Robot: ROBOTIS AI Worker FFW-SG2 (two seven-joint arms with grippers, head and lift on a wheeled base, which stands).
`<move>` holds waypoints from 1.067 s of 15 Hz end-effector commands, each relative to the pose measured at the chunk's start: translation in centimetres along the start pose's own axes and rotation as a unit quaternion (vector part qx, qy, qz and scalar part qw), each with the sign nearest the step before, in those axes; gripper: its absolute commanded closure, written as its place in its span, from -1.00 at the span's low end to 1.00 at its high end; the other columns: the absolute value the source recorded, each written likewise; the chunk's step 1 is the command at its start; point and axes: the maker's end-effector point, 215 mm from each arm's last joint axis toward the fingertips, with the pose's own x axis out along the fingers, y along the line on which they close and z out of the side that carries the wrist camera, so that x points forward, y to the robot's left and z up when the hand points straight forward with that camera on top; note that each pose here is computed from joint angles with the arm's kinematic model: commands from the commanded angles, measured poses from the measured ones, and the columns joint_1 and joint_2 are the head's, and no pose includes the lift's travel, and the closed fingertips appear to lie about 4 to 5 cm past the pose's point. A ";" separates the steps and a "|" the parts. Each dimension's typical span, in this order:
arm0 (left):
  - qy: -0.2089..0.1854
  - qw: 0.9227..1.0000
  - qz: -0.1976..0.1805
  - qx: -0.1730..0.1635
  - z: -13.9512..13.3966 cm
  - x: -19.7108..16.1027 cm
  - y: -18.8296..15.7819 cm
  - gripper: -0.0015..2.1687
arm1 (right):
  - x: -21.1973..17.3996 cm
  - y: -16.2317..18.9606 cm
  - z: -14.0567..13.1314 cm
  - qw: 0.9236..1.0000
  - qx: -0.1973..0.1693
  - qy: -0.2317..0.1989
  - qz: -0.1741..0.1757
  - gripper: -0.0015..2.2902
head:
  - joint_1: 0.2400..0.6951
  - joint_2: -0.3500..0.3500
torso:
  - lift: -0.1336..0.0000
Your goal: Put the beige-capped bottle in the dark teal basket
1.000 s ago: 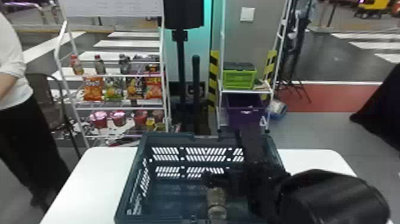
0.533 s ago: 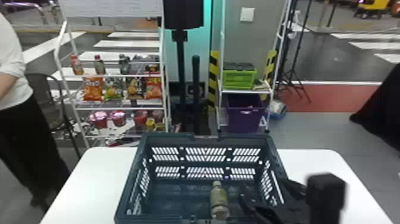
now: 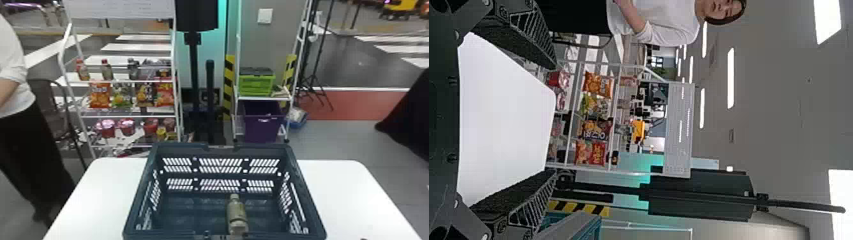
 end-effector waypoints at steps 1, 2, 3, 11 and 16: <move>-0.001 1.000 -0.003 0.002 0.3 0.0 -0.2 -0.87 | -2.1 -1.0 -1.7 1.000 0.013 -0.007 -0.013 -0.94 | 0.14 0.00 | 1.00; -0.001 1.000 -0.004 0.003 0.3 0.0 -0.3 -0.87 | -2.8 -1.2 -2.0 1.000 0.016 -0.014 -0.018 -0.94 | 0.14 0.00 | 1.00; -0.002 1.000 -0.005 0.003 0.4 0.0 -0.4 -0.87 | -3.3 -1.3 -2.5 1.000 0.016 -0.011 -0.020 -0.94 | 0.14 0.00 | 1.00; 0.001 1.000 -0.005 0.004 0.3 0.1 -0.5 -0.87 | -5.2 -0.9 -5.6 1.000 -0.001 0.016 -0.020 -0.93 | 0.14 0.00 | 1.00; 0.000 1.000 -0.006 0.006 0.3 0.2 -0.4 -0.87 | -5.3 -1.2 -5.2 1.000 -0.003 0.006 -0.022 -0.93 | 0.14 0.00 | 1.00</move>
